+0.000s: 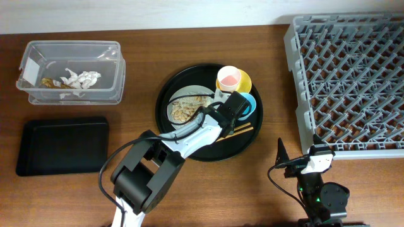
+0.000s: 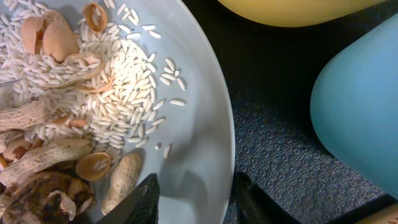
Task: Sort waste into correct bins and load items into the dishwasher rack
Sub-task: 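Grasp the grey plate rim and lift it off the tray, then tilt the held plate over the small black tray to dump food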
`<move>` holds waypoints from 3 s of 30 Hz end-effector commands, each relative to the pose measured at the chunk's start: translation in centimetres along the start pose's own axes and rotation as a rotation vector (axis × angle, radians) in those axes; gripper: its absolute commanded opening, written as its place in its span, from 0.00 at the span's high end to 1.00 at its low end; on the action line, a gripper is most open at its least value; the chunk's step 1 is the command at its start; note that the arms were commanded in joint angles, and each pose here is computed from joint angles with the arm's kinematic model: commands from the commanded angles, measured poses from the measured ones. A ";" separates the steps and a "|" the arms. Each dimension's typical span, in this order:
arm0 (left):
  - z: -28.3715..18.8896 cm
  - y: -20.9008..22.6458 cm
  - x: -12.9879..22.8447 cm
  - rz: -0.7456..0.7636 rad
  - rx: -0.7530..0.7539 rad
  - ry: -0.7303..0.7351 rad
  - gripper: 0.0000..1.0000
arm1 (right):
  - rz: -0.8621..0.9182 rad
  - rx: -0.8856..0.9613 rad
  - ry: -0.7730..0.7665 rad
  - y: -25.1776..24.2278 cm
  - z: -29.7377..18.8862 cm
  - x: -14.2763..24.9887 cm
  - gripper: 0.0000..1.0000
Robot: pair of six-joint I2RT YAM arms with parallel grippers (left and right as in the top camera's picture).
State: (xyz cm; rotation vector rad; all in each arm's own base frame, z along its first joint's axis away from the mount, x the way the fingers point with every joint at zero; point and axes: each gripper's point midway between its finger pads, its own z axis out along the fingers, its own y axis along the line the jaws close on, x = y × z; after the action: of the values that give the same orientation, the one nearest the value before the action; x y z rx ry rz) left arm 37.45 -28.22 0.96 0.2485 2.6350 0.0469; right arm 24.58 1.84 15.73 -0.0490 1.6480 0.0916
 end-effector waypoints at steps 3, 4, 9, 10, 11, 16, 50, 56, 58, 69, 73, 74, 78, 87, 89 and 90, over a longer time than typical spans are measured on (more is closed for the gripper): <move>0.5 0.0 -0.1 0.018 -0.016 0.005 0.66 | 0.007 0.001 0.006 0.0 0.0 0.3 0.02; 0.4 -0.1 -0.3 0.017 -0.015 0.003 0.69 | 0.007 0.001 0.006 0.0 0.0 0.3 0.02; 0.1 -0.3 -0.7 0.014 -0.011 -0.004 0.76 | 0.007 0.001 0.006 0.0 0.0 0.3 0.02; 0.1 -0.3 -0.8 0.014 -0.010 -0.005 0.78 | 0.007 0.000 0.006 0.0 0.0 0.3 0.02; 0.0 -0.3 -0.8 0.014 -0.010 -0.004 0.80 | 0.007 0.001 0.006 0.0 0.0 0.3 0.02; -0.1 -0.3 -0.5 0.024 -0.016 0.006 0.87 | 0.007 0.001 0.006 0.0 0.0 0.3 0.02; -5.1 0.4 -4.5 0.085 -0.199 -0.085 0.99 | 0.007 0.001 0.006 0.0 0.0 0.3 0.02; -5.9 1.3 -4.6 0.092 -0.247 -0.075 0.99 | 0.007 0.001 0.006 0.0 0.0 0.3 0.02; -6.4 1.6 -4.6 0.094 -0.256 -0.062 0.99 | 0.007 0.001 0.006 0.0 0.0 0.3 0.02; -9.6 7.5 -7.2 -0.103 -0.314 0.018 0.99 | 0.007 0.001 0.006 0.0 0.0 0.3 0.02; -10.3 11.8 -8.2 -0.215 -0.317 0.046 0.99 | 0.007 0.001 0.006 0.0 0.0 0.3 0.02; -10.6 13.0 -8.2 -0.256 -0.323 0.053 0.99 | 0.007 0.001 0.006 0.0 0.0 0.3 0.02; -12.4 19.3 -8.6 -0.433 -0.326 0.079 0.99 | 0.007 0.001 0.006 0.0 0.0 0.3 0.02; -14.1 30.7 -7.6 -0.768 -0.278 0.124 0.99 | 0.007 0.001 0.006 0.0 0.0 0.3 0.01; -14.0 32.2 -7.2 -0.820 -0.261 0.137 0.99 | 0.007 0.001 0.006 0.0 0.0 0.3 0.02; -14.0 33.1 -6.9 -0.852 -0.253 0.143 0.99 | 0.007 0.001 0.006 0.0 0.0 0.3 0.02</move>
State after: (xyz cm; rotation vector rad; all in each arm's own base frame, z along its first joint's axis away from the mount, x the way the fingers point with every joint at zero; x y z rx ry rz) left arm 42.34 1.87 17.80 -0.8813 2.6446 0.2511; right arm 24.58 1.84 15.73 -0.0490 1.6480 0.0916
